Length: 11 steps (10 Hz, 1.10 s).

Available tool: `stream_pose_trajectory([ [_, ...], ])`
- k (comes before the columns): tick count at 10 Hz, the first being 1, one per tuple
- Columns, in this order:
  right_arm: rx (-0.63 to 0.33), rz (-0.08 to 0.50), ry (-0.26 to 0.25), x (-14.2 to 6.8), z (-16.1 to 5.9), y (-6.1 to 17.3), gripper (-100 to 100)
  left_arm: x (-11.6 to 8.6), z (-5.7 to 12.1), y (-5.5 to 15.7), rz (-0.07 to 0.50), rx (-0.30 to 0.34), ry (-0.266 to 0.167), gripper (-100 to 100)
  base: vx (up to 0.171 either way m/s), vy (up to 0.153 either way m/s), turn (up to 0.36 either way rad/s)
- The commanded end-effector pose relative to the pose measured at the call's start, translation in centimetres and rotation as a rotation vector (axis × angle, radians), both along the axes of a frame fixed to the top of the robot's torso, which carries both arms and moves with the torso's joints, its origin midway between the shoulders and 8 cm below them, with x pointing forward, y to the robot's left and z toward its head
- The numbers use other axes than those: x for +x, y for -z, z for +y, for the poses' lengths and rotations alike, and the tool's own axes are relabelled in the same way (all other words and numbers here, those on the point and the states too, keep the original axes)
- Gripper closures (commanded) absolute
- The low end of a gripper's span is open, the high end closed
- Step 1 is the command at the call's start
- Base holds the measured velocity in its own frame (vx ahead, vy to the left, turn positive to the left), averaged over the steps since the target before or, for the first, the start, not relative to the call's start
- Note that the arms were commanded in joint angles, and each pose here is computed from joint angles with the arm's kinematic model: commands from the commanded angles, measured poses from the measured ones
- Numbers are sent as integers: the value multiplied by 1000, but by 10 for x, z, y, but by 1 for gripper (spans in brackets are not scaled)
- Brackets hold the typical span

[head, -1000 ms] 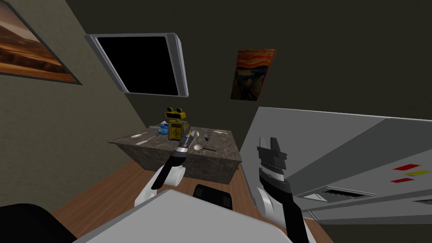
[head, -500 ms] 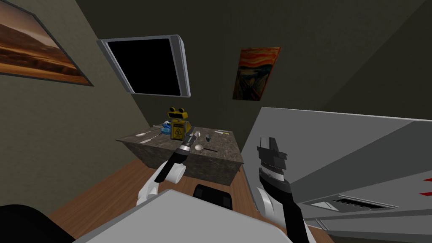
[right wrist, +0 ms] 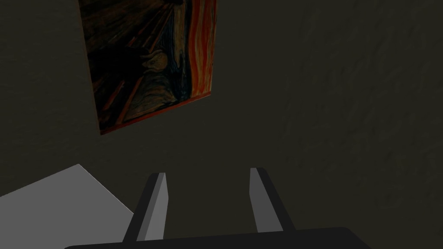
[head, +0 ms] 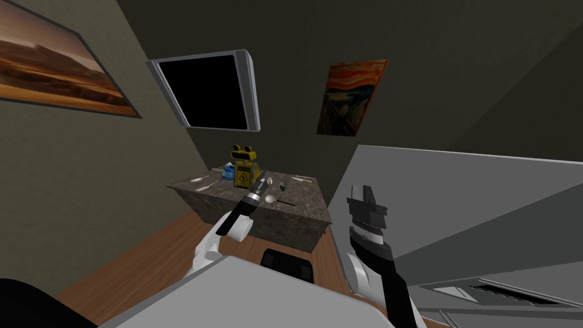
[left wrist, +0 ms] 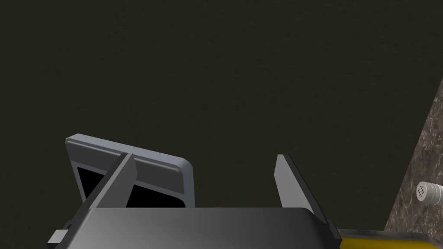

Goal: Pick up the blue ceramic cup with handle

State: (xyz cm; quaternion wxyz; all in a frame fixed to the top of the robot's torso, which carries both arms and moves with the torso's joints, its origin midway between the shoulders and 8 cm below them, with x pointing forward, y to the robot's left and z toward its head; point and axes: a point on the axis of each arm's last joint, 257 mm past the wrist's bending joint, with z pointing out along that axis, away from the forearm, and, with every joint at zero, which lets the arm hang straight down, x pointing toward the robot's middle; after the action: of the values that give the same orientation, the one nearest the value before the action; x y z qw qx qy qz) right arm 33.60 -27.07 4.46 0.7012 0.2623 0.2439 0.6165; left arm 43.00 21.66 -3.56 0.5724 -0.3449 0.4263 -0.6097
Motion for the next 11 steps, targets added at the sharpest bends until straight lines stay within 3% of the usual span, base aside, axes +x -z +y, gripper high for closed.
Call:
stream_pose_trajectory([
  [1,0,0,0,0,0,0,0,9,-8,4,39,-33,44,-100,12,4,144],
  [2,0,0,0,0,0,0,0,11,-8,9,61,-31,40,-100,9,0,30],
  [3,0,0,0,0,0,0,0,18,-13,12,88,-52,67,-100,8,3,75],
  [11,0,0,0,0,0,0,0,48,-33,41,264,-129,145,-100,8,-4,61],
])
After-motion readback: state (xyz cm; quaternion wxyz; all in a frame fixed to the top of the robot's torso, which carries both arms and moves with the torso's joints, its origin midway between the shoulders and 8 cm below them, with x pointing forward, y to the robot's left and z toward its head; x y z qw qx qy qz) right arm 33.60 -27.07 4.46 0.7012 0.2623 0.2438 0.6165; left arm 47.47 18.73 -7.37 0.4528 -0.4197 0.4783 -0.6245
